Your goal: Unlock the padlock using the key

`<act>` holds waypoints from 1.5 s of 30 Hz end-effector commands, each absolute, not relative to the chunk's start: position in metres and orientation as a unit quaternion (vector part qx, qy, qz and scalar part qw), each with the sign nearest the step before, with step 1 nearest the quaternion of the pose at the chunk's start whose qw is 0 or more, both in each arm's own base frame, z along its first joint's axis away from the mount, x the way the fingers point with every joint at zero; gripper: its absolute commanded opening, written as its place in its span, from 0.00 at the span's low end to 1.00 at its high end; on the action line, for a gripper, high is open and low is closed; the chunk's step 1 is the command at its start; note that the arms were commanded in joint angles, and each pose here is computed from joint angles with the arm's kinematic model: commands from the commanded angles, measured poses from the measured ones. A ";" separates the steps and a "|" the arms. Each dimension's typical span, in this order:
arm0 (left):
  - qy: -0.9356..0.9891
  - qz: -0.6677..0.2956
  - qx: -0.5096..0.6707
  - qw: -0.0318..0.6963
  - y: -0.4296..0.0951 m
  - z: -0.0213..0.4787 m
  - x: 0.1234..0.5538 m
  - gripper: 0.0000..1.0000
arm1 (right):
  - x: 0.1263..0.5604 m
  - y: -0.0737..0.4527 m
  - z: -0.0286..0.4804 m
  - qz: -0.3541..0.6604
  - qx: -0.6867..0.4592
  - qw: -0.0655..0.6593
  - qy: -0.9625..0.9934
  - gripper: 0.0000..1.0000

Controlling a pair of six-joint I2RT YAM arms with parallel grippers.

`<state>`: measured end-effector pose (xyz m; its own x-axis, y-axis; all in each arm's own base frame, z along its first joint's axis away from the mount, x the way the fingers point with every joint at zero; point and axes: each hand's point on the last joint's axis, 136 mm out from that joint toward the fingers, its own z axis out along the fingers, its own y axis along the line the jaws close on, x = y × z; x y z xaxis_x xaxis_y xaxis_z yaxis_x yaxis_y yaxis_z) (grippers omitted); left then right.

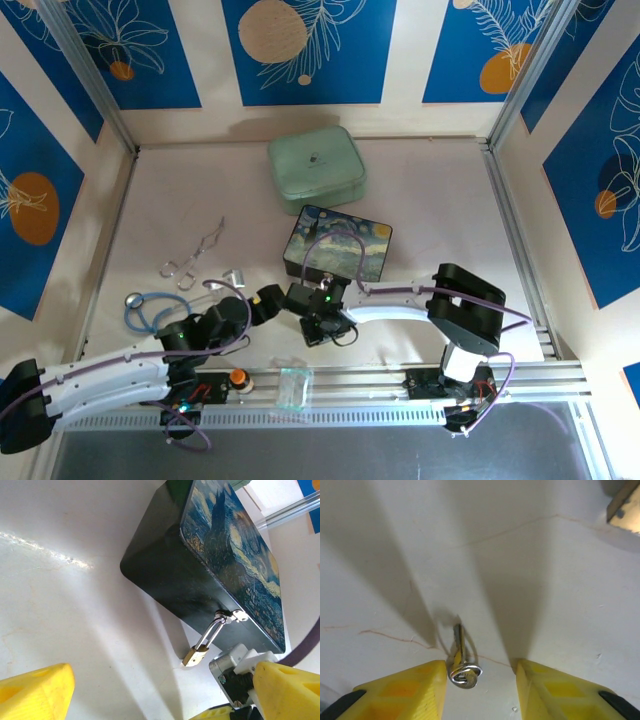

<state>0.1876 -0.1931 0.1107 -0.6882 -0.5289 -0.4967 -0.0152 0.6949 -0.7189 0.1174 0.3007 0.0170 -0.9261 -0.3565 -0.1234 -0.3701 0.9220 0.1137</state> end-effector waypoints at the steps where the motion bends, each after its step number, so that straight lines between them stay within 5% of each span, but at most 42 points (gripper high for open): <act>1: 0.846 -0.347 -0.174 0.365 -0.188 0.106 0.191 0.91 | 0.111 0.301 0.013 0.064 -0.192 0.042 0.978 0.39; 14: 0.846 -0.346 -0.178 0.363 -0.187 0.103 0.191 0.91 | 0.104 0.307 -0.011 0.045 -0.206 0.025 0.977 0.34; 23: 0.846 -0.346 -0.181 0.363 -0.186 0.103 0.191 0.91 | 0.086 0.302 -0.023 0.056 -0.201 -0.012 0.978 0.16; 26: 0.847 -0.345 -0.181 0.363 -0.187 0.102 0.192 0.91 | 0.085 0.291 -0.024 0.048 -0.195 -0.012 0.980 0.00; 29: 0.847 -0.347 -0.175 0.362 -0.191 0.103 0.194 0.90 | 0.089 0.284 -0.021 0.056 -0.187 -0.010 0.981 0.00; 38: 0.852 -0.376 -0.086 0.355 -0.234 0.120 0.196 0.72 | 0.108 0.293 0.020 0.200 -0.191 0.021 0.961 0.00; 45: 0.818 -0.455 0.063 0.346 -0.291 0.164 0.181 0.63 | 0.106 0.303 0.105 0.415 -0.251 0.081 0.871 0.00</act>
<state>0.1860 -0.2586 0.1159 -0.7851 -0.2837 -0.5505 0.2201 0.7031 -0.6762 0.1167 0.2843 0.0582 -0.9230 -0.3142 -0.2219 -0.3847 0.7481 0.5407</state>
